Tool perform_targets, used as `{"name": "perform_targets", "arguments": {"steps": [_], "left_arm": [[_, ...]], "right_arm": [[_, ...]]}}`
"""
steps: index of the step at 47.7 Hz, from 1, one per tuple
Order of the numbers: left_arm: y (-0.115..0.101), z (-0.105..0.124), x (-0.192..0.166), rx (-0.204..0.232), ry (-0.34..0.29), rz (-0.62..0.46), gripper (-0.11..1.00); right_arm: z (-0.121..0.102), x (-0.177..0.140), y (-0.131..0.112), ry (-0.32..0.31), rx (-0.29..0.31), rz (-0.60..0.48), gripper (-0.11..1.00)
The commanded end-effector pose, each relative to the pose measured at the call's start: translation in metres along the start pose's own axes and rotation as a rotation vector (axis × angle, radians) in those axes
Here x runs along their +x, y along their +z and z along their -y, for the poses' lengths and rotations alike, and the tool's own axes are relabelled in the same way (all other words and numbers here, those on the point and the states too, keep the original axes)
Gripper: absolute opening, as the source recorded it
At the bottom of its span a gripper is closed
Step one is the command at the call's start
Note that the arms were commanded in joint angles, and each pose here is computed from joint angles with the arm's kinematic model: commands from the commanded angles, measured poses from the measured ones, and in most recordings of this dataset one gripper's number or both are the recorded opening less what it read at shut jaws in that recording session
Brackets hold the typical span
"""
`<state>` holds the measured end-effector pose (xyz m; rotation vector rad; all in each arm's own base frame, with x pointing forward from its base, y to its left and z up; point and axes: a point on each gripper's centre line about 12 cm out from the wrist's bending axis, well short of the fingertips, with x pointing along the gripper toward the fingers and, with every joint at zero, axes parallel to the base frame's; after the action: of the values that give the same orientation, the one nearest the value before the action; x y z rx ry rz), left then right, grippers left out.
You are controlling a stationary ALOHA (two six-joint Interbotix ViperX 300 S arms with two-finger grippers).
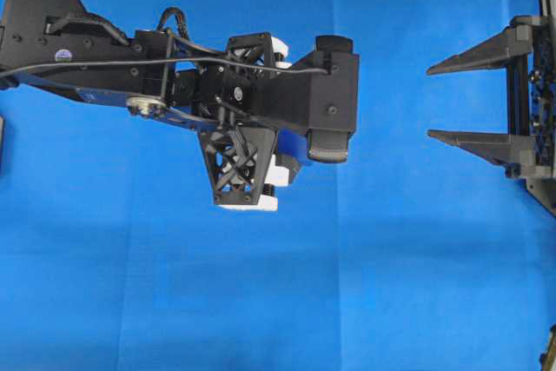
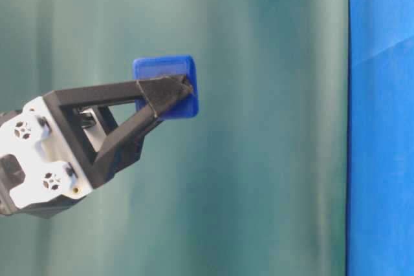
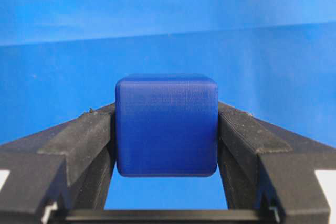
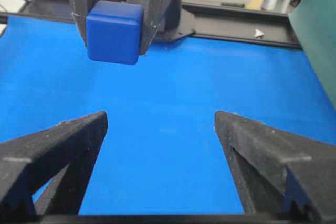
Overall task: Handover the blue block to the right arm after grasping it with the left arm, then place it in the designated position.
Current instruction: 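Lift the blue cube and rotate the left gripper to hold it horizontally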
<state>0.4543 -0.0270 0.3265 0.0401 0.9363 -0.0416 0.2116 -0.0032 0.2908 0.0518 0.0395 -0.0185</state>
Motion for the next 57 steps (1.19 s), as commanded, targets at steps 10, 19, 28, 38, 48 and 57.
{"name": "perform_targets", "arguments": {"steps": [10, 19, 28, 38, 48, 57], "left_arm": [[0.008, 0.000, -0.021, 0.005, 0.002, 0.061, 0.49], [0.007, 0.000, -0.022, 0.006, 0.000, 0.071, 0.49], [0.004, 0.000, -0.024, 0.010, 0.001, 0.091, 0.49], [-0.006, 0.000, -0.028, 0.010, -0.002, 0.196, 0.49], [-0.021, 0.001, -0.040, 0.006, -0.006, 0.387, 0.49], [-0.039, 0.003, -0.052, 0.004, -0.016, 0.581, 0.49]], "right_arm": [[-0.001, 0.002, 0.010, 0.002, 0.002, 0.026, 0.96], [-0.001, 0.002, 0.010, 0.003, 0.003, 0.026, 0.96], [-0.001, 0.002, 0.010, 0.003, 0.002, 0.026, 0.96], [-0.001, 0.002, 0.010, 0.003, 0.000, 0.024, 0.96], [-0.001, 0.002, 0.011, 0.003, 0.002, 0.029, 0.96], [-0.001, 0.004, 0.010, 0.003, 0.000, 0.031, 0.96]]}}
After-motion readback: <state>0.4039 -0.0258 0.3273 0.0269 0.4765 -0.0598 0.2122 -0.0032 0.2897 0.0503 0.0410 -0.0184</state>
